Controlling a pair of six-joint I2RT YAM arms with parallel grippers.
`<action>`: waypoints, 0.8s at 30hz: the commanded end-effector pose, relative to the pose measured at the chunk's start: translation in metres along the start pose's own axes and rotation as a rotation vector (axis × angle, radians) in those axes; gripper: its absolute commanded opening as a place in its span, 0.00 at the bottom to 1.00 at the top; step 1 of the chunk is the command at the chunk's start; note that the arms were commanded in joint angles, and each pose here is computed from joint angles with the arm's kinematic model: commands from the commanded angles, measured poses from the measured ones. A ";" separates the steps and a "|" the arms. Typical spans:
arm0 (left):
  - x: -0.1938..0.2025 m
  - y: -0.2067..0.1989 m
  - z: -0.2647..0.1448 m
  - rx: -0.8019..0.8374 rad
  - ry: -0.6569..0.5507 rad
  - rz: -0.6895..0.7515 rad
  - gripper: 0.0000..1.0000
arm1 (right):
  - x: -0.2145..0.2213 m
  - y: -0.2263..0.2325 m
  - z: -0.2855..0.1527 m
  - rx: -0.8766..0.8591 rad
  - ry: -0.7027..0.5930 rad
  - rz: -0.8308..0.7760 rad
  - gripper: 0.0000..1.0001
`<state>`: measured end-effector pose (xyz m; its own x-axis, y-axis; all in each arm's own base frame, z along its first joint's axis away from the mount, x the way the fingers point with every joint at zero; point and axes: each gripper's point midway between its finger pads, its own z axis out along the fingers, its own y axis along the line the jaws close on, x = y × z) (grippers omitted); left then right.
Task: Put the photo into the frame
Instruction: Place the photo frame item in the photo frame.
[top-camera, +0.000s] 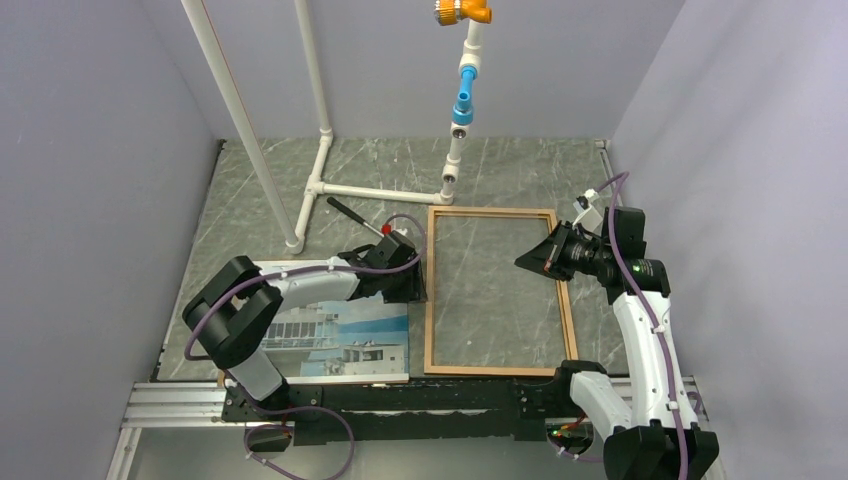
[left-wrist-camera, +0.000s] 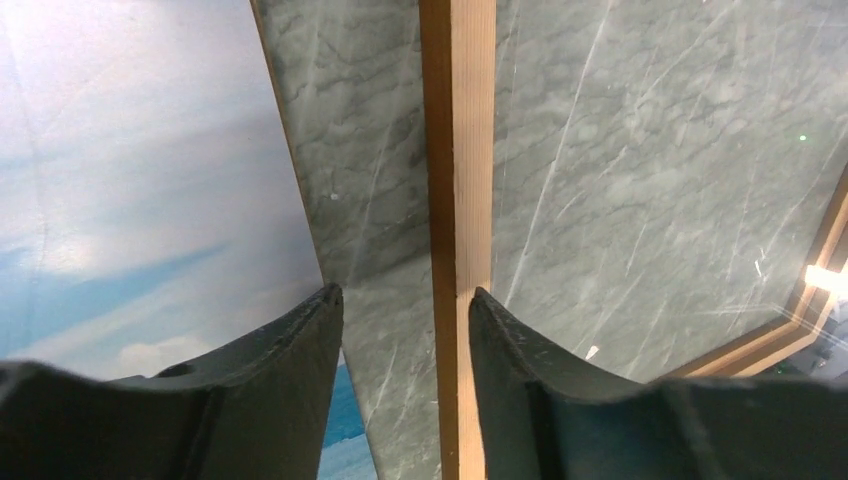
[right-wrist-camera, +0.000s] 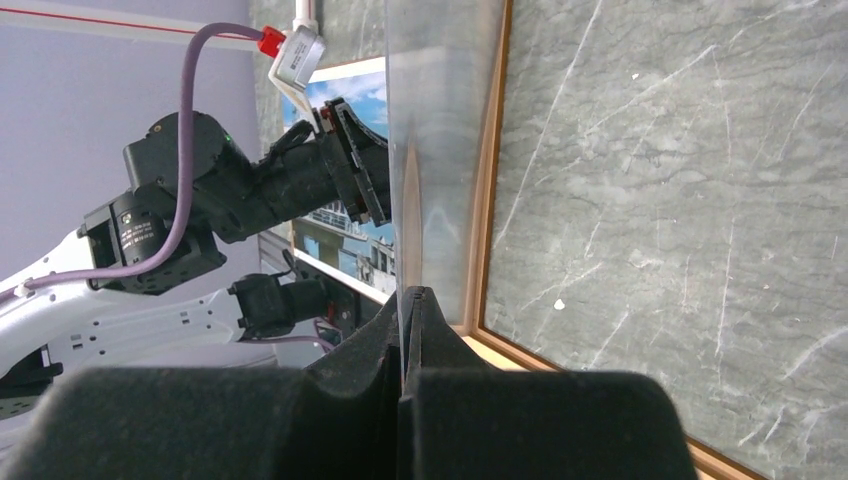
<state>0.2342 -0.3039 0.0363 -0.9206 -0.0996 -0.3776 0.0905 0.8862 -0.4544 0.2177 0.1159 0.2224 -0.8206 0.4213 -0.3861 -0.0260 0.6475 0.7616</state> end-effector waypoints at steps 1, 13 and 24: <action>-0.017 -0.010 -0.009 0.038 -0.068 0.002 0.49 | 0.000 0.013 -0.005 -0.044 0.008 -0.027 0.00; -0.013 -0.011 0.004 0.028 -0.034 0.015 0.39 | 0.003 0.007 0.004 -0.057 0.056 -0.013 0.00; -0.011 -0.011 0.010 0.017 -0.013 0.023 0.37 | 0.007 -0.002 0.013 -0.066 0.107 -0.016 0.00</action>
<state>0.2362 -0.3025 0.0269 -0.9257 -0.0898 -0.3675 0.0851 0.8971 -0.4336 0.2245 0.1190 0.2128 -0.8518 0.3845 -0.3558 -0.0355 0.6353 0.7715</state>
